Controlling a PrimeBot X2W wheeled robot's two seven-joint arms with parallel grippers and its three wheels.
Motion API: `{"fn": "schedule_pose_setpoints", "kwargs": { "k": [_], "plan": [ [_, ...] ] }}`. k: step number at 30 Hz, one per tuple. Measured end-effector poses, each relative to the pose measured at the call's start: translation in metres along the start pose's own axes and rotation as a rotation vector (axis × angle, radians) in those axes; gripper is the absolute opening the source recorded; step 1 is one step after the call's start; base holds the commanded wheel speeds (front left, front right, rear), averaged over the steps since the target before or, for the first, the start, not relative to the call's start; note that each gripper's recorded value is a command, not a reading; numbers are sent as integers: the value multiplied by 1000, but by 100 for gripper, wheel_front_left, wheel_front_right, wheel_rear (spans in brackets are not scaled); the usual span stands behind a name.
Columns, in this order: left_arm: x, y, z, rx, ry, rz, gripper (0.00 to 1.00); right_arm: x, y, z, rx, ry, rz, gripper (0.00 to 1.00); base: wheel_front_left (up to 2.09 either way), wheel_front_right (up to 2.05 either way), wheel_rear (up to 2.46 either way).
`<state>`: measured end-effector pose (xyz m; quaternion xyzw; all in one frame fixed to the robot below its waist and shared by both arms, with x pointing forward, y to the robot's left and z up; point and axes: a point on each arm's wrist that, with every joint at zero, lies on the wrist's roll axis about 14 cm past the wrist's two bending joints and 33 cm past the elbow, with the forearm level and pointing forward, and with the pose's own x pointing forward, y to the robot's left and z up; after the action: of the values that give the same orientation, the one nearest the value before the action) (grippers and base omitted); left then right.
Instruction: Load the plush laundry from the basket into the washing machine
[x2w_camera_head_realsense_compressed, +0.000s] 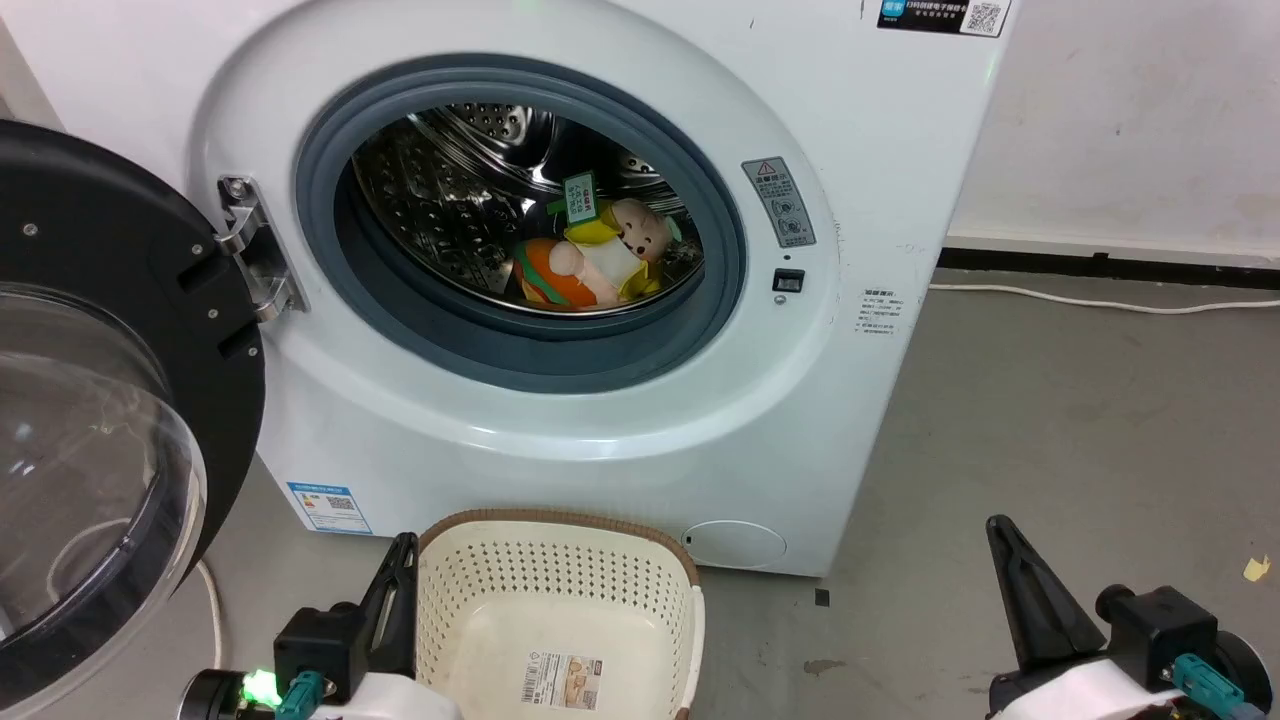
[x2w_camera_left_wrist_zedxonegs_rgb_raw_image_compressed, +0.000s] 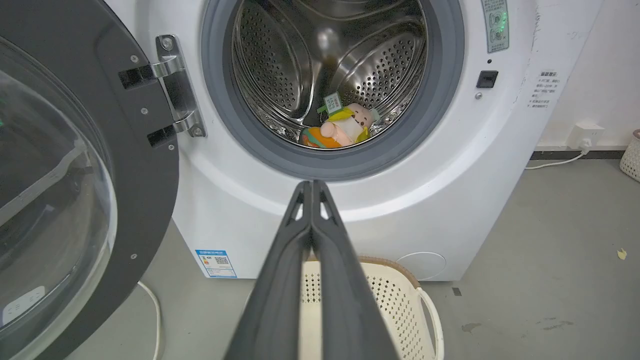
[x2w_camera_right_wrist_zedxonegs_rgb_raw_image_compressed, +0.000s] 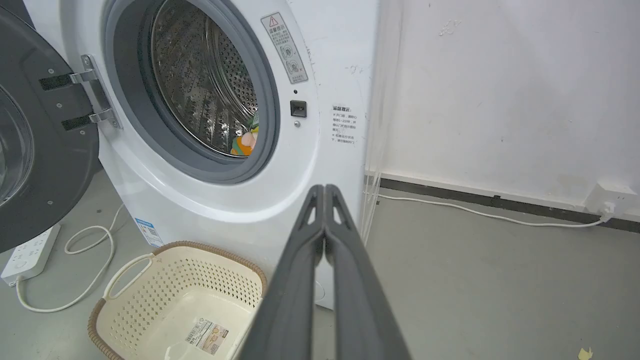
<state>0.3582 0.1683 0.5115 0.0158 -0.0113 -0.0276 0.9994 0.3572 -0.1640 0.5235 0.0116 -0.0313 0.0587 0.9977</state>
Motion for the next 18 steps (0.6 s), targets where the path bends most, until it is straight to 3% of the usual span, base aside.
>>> {"fn": "schedule_pose_setpoints", "kwargs": {
  "k": [18],
  "plan": [
    [3,4,3,9,17,19,0,3,1,-4,-22,41,6,0,0,0,0]
  ]
}}
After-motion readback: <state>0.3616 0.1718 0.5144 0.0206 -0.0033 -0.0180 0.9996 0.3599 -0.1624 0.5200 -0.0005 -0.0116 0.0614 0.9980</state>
